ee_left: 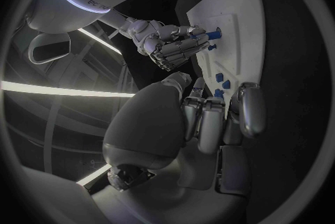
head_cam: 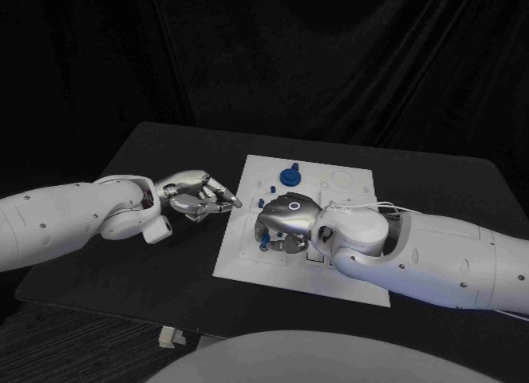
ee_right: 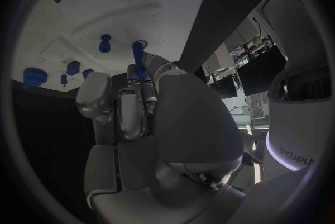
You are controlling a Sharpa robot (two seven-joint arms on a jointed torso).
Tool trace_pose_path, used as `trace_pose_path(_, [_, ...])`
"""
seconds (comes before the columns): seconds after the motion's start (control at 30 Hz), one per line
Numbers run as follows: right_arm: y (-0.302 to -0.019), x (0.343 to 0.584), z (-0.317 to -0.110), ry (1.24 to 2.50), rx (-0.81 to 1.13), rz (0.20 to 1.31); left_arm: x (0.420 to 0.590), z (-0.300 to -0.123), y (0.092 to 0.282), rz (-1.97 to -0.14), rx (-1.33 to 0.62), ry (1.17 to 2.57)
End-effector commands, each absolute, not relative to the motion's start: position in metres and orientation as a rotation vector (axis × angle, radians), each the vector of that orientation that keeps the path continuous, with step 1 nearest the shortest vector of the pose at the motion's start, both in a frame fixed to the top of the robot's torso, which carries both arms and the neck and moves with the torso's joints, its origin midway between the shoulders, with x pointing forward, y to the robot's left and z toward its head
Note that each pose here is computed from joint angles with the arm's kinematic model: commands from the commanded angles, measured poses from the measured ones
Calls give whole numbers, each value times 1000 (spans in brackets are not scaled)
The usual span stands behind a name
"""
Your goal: Assemble the parts on the task board
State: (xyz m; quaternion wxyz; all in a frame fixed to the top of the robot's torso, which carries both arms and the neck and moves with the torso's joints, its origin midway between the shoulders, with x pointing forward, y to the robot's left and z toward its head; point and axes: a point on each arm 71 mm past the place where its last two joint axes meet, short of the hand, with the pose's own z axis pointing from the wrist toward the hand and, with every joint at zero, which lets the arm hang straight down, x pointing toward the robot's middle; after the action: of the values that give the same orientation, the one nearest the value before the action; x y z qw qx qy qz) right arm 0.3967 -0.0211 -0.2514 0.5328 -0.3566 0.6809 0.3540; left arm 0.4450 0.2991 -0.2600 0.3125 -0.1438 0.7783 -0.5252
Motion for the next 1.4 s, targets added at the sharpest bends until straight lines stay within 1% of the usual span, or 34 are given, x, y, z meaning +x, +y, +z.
trace_pose_path(0.03, [-22, 396, -255, 1632, -857, 831, 444, -260, 297, -1410, -382, 2058])
trace_pose_path(1.4, [-23, 394, -263, 1666, -868, 827, 443, -263, 297, -1402, -389, 2084])
